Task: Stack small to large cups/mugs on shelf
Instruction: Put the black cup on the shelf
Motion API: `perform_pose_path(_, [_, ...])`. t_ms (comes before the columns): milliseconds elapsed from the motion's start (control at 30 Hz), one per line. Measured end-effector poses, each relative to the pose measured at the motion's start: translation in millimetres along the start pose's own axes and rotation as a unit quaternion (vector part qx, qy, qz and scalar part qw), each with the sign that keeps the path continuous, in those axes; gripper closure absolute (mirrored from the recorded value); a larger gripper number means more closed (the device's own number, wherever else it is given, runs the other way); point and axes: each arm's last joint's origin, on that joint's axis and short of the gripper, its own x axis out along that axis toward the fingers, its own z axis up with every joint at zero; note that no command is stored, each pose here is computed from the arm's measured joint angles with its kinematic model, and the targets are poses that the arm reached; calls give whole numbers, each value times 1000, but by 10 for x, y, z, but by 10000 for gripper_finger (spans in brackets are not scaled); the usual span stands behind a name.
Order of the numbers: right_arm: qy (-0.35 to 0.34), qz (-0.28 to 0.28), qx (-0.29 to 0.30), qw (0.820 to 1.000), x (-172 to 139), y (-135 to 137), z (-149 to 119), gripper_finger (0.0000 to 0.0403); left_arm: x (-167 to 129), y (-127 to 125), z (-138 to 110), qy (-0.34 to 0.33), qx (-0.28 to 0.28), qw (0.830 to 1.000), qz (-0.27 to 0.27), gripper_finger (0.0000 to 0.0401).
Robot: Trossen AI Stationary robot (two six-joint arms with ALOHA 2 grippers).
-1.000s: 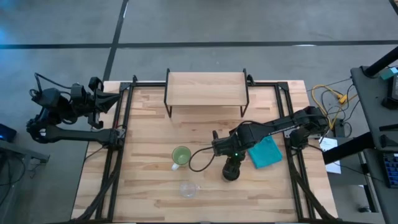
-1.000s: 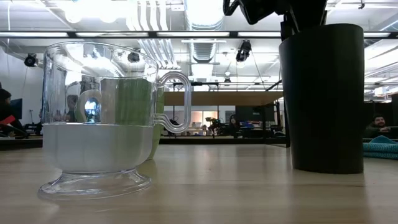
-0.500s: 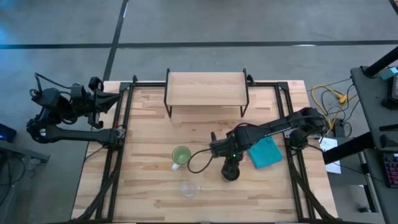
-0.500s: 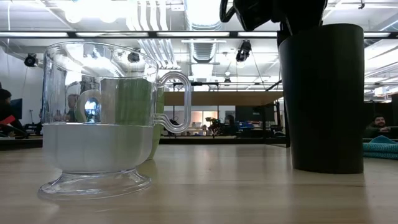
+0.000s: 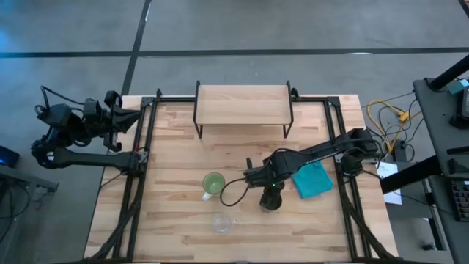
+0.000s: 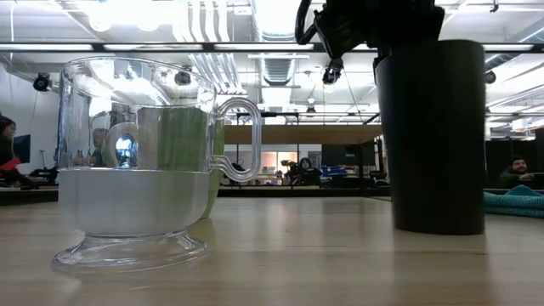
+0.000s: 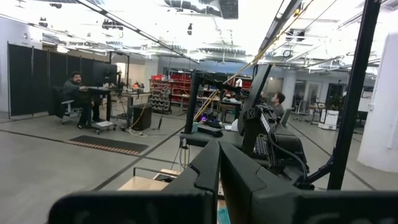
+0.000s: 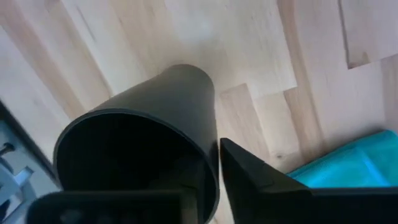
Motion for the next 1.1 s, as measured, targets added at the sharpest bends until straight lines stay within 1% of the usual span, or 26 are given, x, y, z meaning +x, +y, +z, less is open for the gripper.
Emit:
perform_pose_path(67, [-3, -4, 0, 1000, -1, -3, 1, 386, 0, 0, 0, 0, 0, 1000, 0, 401])
perform_pose_path(100, [-6, -7, 0, 1000, -4, -4, 2, 389, 0, 0, 0, 0, 0, 1000, 0, 401])
perform_pose_path(300, [-9, -8, 1, 1000, -125, -29, -52, 393, 0, 0, 1, 0, 0, 1000, 0, 401])
perform_pose_path(433, [-21, -46, 9, 999, -307, -79, -101, 394, 0, 0, 1, 0, 0, 1000, 0, 401])
perform_pose_path(633, [-56, -93, 30, 994, -708, -198, -57, 394, 0, 2, 2, -1, 0, 1000, 4, 401])
perform_pose_path(767, [-90, -133, 50, 986, -1027, -344, -22, 394, 39, 11, -6, 2, 0, 999, 32, 401])
perform_pose_path(867, [-138, -118, 47, 982, -1296, -450, 15, 394, 76, 17, -18, 8, 2, 999, 53, 401])
perform_pose_path(933, [-171, -117, 59, 976, -1483, -538, 32, 394, 114, 19, -29, 13, 3, 998, 69, 401])
perform_pose_path(1100, [-237, -120, 78, 961, -1868, -815, 29, 394, 232, 9, -72, 35, 9, 996, 87, 401])
